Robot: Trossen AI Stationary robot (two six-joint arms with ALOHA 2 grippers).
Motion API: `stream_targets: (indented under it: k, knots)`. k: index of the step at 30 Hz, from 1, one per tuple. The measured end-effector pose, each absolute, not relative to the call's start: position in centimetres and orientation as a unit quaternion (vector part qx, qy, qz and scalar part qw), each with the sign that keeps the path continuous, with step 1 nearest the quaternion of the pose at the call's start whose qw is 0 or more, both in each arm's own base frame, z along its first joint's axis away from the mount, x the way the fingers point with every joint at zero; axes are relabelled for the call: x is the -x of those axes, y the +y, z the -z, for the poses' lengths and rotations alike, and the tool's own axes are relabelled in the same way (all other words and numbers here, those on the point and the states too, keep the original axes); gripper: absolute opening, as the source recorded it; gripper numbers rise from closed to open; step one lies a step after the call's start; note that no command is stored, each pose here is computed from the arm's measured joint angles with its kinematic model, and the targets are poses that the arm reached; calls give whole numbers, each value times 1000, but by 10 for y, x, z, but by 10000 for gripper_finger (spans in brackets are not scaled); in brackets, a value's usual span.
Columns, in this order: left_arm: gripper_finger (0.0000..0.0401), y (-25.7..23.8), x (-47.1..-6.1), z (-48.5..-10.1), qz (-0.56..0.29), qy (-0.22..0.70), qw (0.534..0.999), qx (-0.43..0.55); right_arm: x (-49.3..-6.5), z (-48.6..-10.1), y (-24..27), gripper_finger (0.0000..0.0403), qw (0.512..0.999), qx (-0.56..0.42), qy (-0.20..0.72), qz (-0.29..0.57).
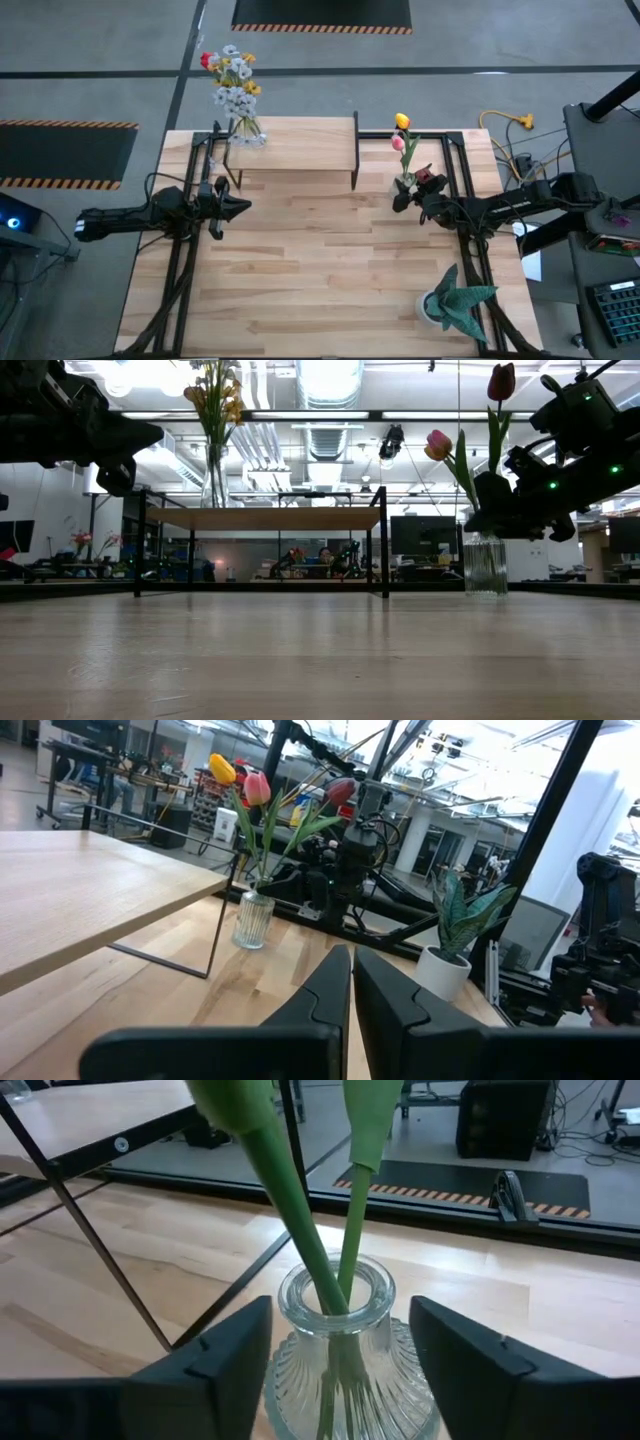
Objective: Pick and place flowers into a vace then onto a shelf
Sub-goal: Put the transparent vase on the shelf
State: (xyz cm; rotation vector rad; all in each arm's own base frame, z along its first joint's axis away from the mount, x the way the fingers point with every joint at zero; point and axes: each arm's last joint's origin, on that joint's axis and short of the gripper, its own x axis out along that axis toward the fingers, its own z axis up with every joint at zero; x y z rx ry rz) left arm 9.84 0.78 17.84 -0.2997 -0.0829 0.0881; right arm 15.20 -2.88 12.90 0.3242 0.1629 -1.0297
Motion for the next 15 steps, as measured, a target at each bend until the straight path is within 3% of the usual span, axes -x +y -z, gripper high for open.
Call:
stream_targets:
  k: [15]
  knots:
    - [1, 8, -98, -178, -44, -41, 987, 149, -152, -130, -29, 126, 854, -153, 74, 492]
